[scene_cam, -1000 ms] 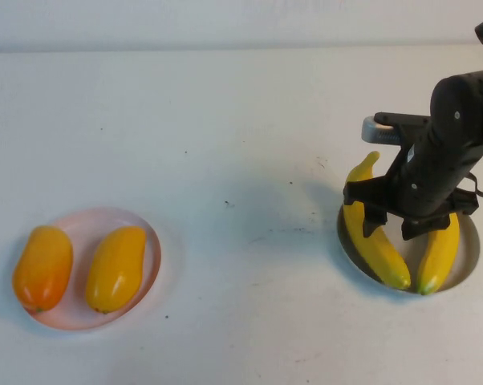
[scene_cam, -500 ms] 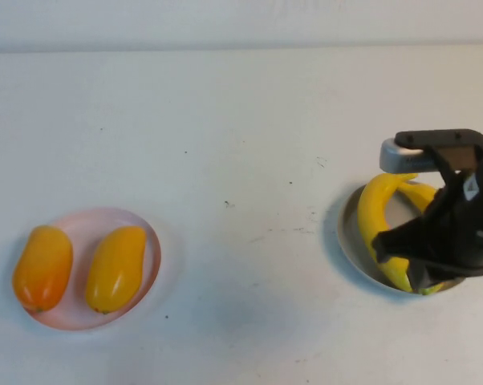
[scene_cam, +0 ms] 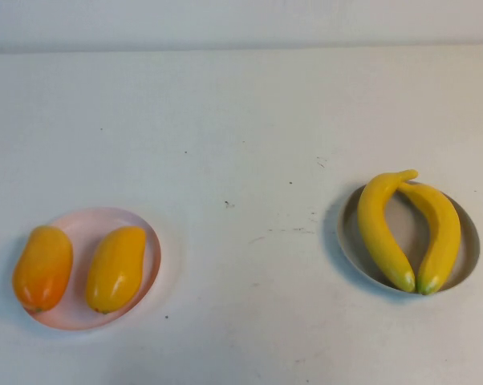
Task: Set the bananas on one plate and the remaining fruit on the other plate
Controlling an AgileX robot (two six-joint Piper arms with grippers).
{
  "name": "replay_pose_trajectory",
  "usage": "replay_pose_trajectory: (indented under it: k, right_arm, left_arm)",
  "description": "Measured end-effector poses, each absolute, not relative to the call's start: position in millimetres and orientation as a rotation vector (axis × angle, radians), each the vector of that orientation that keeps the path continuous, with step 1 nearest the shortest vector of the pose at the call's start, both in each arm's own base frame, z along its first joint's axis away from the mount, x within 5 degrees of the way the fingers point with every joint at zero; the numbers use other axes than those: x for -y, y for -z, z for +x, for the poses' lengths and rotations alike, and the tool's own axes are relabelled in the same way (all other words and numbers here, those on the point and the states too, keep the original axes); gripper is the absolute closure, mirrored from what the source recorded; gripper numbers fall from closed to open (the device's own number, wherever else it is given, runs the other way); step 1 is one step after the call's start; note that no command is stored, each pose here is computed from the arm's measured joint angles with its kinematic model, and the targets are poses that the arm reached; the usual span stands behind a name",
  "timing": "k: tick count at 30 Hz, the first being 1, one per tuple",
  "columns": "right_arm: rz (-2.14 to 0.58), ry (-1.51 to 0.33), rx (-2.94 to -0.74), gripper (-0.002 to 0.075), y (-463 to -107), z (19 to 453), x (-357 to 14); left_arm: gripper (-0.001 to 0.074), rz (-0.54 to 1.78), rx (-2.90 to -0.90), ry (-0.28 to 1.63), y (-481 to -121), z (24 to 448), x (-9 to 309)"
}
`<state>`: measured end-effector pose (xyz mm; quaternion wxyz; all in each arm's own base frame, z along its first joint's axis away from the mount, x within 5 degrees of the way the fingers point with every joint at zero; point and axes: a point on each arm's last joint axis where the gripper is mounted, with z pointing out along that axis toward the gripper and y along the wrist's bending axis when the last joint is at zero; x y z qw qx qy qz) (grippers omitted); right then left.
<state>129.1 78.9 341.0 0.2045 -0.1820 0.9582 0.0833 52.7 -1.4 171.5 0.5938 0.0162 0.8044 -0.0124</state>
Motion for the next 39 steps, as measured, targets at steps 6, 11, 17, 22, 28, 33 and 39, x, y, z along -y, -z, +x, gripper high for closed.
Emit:
replay_pose_trajectory:
  k: [6, 11, 17, 22, 28, 33, 39]
  right_arm:
    - [-0.561, -0.197, -2.584, 0.0741, -348.8, 118.7, -69.1]
    - [-0.558, -0.185, -2.451, 0.0741, -330.5, 122.5, -65.9]
    - [-0.417, -0.155, -2.091, 0.0741, -280.5, 106.4, -36.9]
    - [-0.192, -0.138, -1.846, 0.0741, -234.3, 76.3, -15.9]
    - [-0.041, -0.164, -1.75, 0.0741, -199.6, 59.8, -9.0]
    - [-0.033, -0.165, -1.708, 0.0741, -194.0, 54.7, -8.3]
    - [-0.032, -0.171, -1.755, 0.0741, -182.7, 54.6, -8.7]
  left_arm:
    - [0.0733, 0.038, -1.869, 0.029, -171.5, 52.7, 1.4]
    - [0.0733, 0.038, -1.869, 0.029, -171.5, 52.7, 1.4]
    - [0.0733, 0.038, -1.869, 0.029, -171.5, 52.7, 1.4]
    - [0.0733, 0.038, -1.869, 0.029, -171.5, 52.7, 1.4]
    - [0.0733, 0.038, -1.869, 0.029, -171.5, 52.7, 1.4]
    - [0.0733, 0.038, -1.869, 0.029, -171.5, 52.7, 1.4]
    - [0.0733, 0.038, -1.868, 0.029, -171.6, 52.6, 1.4]
